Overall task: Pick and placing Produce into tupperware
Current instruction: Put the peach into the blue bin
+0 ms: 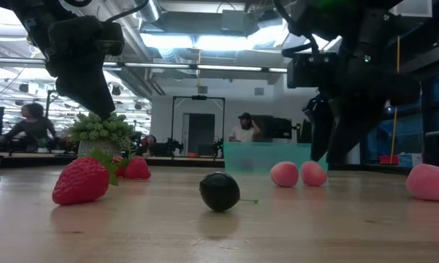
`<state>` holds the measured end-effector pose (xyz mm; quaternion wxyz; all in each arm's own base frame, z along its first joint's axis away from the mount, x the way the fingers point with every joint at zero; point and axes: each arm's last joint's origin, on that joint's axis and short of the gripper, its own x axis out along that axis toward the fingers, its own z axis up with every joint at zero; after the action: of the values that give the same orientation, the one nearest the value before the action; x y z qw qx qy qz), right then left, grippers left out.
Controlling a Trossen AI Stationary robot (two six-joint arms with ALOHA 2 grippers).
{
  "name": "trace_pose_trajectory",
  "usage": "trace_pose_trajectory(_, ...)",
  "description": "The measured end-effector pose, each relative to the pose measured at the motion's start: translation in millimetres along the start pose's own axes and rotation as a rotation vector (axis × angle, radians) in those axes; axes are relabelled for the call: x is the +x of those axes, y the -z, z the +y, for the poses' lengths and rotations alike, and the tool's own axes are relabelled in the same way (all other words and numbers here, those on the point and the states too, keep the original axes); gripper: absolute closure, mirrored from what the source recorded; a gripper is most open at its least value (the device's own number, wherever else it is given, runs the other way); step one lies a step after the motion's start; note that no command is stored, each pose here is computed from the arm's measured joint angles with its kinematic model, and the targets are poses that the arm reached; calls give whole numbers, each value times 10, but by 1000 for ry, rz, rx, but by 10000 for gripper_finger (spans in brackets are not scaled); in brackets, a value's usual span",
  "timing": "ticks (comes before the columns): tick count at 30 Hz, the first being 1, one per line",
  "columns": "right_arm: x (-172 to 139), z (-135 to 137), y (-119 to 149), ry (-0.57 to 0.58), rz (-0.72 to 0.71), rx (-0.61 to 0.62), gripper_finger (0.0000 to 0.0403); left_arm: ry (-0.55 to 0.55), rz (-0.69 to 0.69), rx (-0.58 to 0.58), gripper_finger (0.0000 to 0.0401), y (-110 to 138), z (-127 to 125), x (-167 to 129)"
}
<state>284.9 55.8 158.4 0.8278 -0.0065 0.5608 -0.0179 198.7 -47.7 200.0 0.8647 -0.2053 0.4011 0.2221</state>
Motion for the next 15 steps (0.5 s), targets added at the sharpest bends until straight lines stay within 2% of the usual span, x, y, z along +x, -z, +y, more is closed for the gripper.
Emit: trace_pose_trajectory(15, 129, 10, 16, 8, 35, -3, 132, 2, -2, -1, 222, -2, -2, 0)
